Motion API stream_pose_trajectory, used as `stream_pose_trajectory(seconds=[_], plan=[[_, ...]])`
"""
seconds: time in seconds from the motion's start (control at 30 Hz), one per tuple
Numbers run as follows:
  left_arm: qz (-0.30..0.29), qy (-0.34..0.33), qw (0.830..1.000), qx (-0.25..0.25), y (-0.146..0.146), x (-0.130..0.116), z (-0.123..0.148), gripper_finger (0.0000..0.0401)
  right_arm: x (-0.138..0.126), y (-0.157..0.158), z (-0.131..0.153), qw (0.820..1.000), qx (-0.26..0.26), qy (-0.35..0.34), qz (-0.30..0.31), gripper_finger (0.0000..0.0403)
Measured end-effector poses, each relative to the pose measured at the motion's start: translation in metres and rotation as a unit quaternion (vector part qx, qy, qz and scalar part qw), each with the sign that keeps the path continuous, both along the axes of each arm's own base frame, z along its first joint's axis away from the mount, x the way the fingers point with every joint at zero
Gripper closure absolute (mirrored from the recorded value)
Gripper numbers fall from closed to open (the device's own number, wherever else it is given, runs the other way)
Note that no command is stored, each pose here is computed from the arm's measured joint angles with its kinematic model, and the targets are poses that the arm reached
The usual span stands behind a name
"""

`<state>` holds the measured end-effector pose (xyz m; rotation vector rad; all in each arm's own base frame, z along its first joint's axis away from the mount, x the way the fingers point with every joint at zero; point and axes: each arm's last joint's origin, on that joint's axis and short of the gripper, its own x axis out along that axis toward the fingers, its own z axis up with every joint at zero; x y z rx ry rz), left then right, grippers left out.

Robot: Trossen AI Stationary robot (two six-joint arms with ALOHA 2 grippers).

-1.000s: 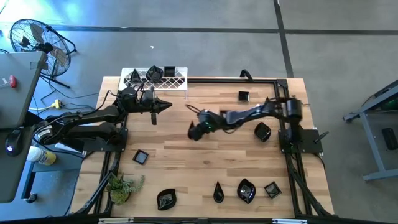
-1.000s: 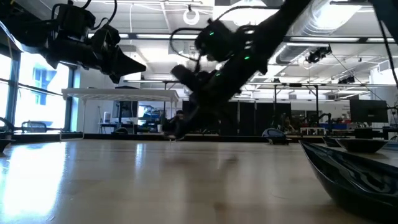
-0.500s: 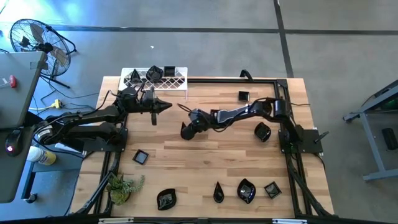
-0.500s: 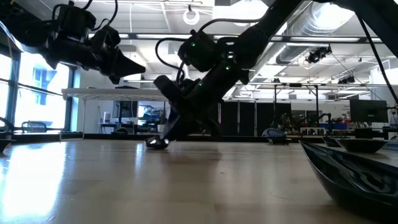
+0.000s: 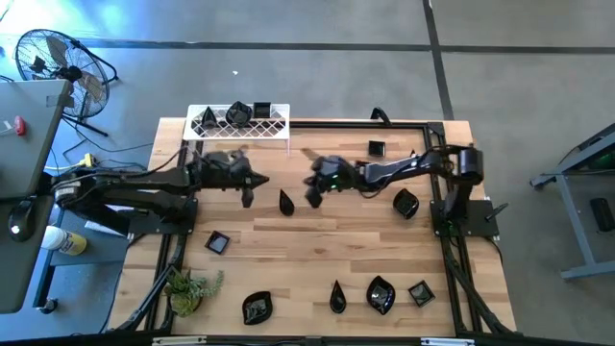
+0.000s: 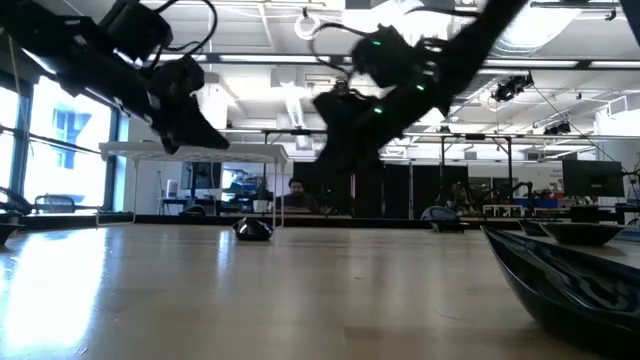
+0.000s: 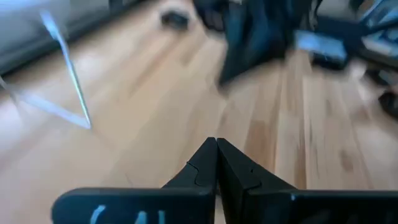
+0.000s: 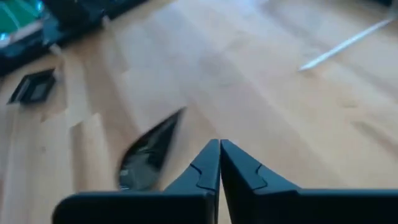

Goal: Pick & Place Mini shaped plates
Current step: Stack the middle drop-shaped plate on top of the drop-shaped plates on the shelf

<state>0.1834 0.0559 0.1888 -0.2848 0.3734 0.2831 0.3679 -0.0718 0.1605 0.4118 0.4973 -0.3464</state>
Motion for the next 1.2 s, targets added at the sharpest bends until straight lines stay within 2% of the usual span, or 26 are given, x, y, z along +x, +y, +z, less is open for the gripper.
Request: stream_pose_trajectory(seconds=[0.17,0.3,0.4,0.57,0.7,0.83,0.93,1.07,1.2], plan=[[0.051,0.058,0.993,-0.087,-0.019,0.010,-0.007,0.0400,-0.041,-0.010,-0.011,0.999,-0.026,-0.016,-0.034,0.0384],[0.082,0.103,0.980,-0.147,-0.030,0.024,-0.016,0.0396,-0.067,-0.014,-0.013,0.996,-0.060,-0.027,-0.062,0.0394],[0.112,0.133,0.969,-0.174,-0.034,0.036,-0.016,0.0375,-0.083,-0.013,-0.016,0.995,-0.074,-0.033,-0.065,0.0400],[0.172,0.179,0.940,-0.232,-0.033,0.060,-0.018,0.0324,-0.103,-0.008,-0.017,0.993,-0.084,-0.054,-0.068,0.0394],[0.183,0.190,0.926,-0.272,-0.032,0.079,-0.019,0.0300,-0.114,-0.006,-0.013,0.990,-0.100,-0.074,-0.065,0.0399],[0.188,0.214,0.909,-0.304,-0.033,0.095,-0.026,0.0301,-0.119,-0.004,-0.007,0.988,-0.118,-0.082,-0.058,0.0400],[0.207,0.243,0.895,-0.311,-0.033,0.096,-0.029,0.0306,-0.119,-0.004,-0.002,0.987,-0.123,-0.089,-0.053,0.0395],[0.222,0.246,0.886,-0.324,-0.032,0.099,-0.035,0.0307,-0.119,-0.003,-0.003,0.987,-0.126,-0.087,-0.043,0.0396],[0.222,0.235,0.887,-0.329,-0.032,0.101,-0.033,0.0307,-0.119,-0.003,-0.003,0.988,-0.126,-0.083,-0.043,0.0401]])
